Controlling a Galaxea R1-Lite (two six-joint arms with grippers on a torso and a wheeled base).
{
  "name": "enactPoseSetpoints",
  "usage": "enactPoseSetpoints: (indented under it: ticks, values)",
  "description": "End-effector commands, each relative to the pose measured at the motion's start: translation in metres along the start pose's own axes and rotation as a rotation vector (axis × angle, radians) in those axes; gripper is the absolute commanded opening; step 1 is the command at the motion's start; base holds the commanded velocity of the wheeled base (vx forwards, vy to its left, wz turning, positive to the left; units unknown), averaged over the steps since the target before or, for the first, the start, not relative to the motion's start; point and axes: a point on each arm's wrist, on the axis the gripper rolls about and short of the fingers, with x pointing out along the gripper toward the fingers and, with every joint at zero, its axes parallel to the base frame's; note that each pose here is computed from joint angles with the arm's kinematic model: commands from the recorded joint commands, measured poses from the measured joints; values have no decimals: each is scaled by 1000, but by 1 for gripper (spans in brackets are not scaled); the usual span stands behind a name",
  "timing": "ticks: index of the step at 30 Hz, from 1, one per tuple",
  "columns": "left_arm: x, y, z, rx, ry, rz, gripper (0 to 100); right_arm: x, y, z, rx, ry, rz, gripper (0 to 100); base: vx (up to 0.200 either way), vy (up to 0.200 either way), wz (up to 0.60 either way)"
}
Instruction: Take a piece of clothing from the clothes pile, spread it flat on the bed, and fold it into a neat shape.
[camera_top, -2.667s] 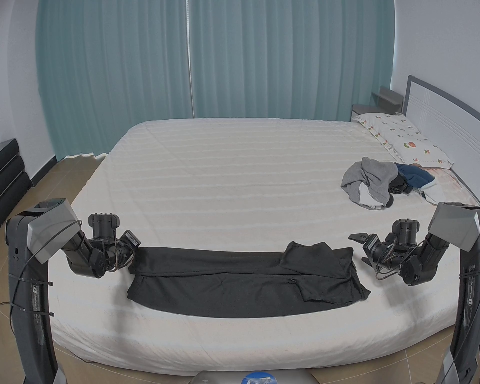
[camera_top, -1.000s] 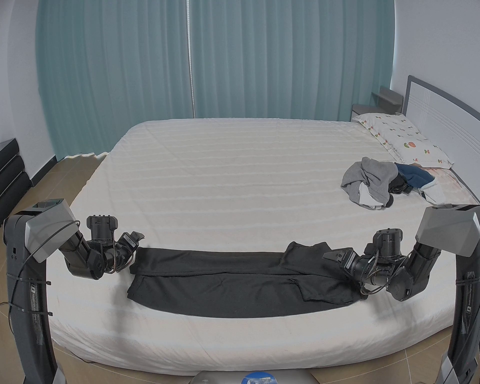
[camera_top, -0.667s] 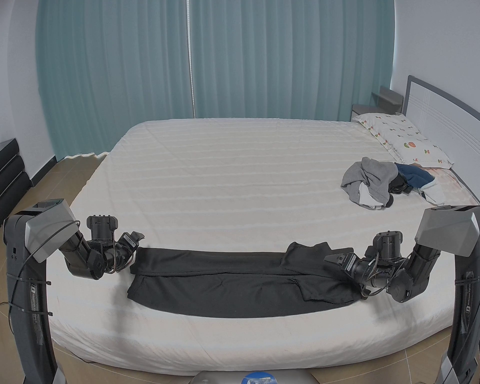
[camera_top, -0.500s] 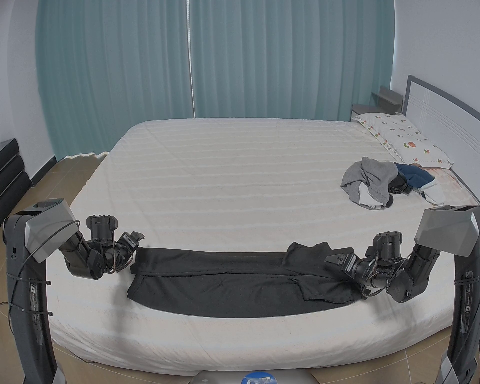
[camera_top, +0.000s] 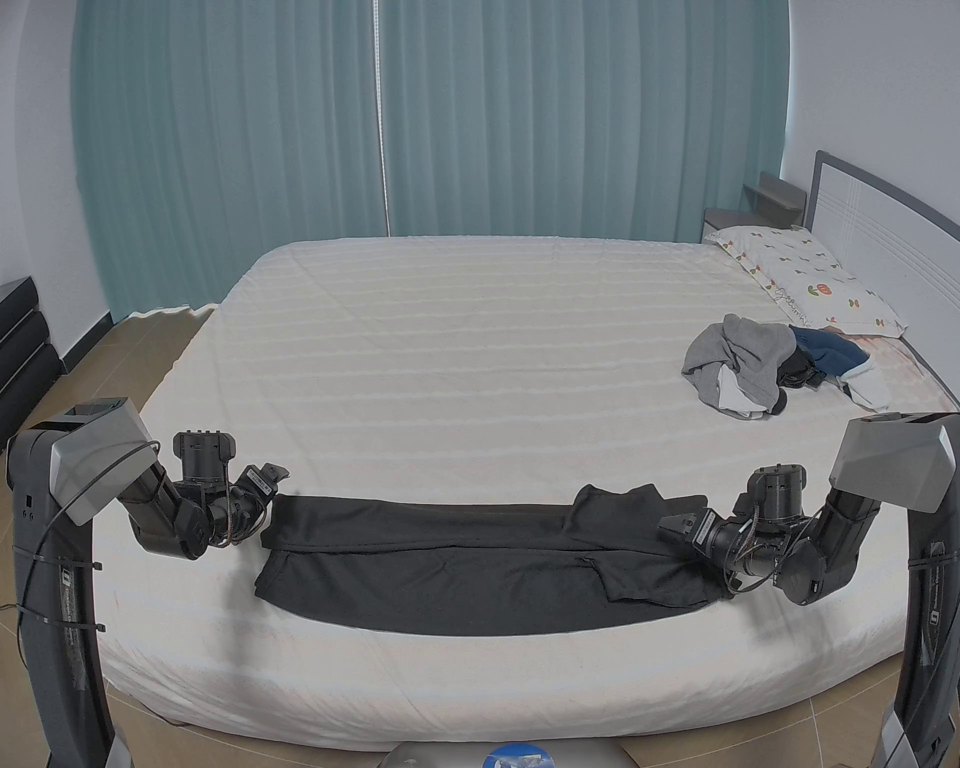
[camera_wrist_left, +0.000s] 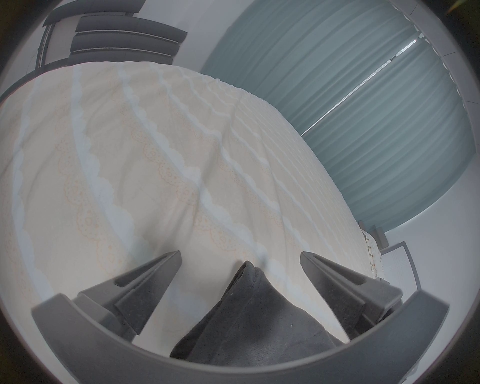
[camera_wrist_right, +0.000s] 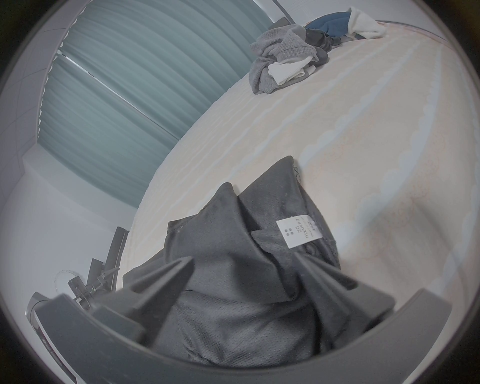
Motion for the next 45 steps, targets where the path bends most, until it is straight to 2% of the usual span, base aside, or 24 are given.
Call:
enactPoseSetpoints:
  ticks: [1,14,21,29,30,36,45]
  values:
    - [-3,1,0,-2,2,6,100,-1,-2,-1,2,3,-5,0,0,0,0]
    - [-12,0,13,-6,-26,7,100,-7,-6,11,11,-29,-11,0,0,0,0]
    - [-18,0,13,1,18,47,100,-11,-8,14,18,-38,-19,0,0,0,0]
    - [-21,1,11,19,46,50,100,-12,-10,14,18,-35,-24,0,0,0,0]
    - [-22,1,10,37,64,46,100,-12,-10,13,17,-29,-29,100,0,0,0]
    - [-31,7,-1,102,151,25,100,-14,-9,11,-5,-24,-19,100,0,0,0]
    - [-51,18,-13,200,260,-17,100,-14,-14,21,85,-28,4,100,0,0,0]
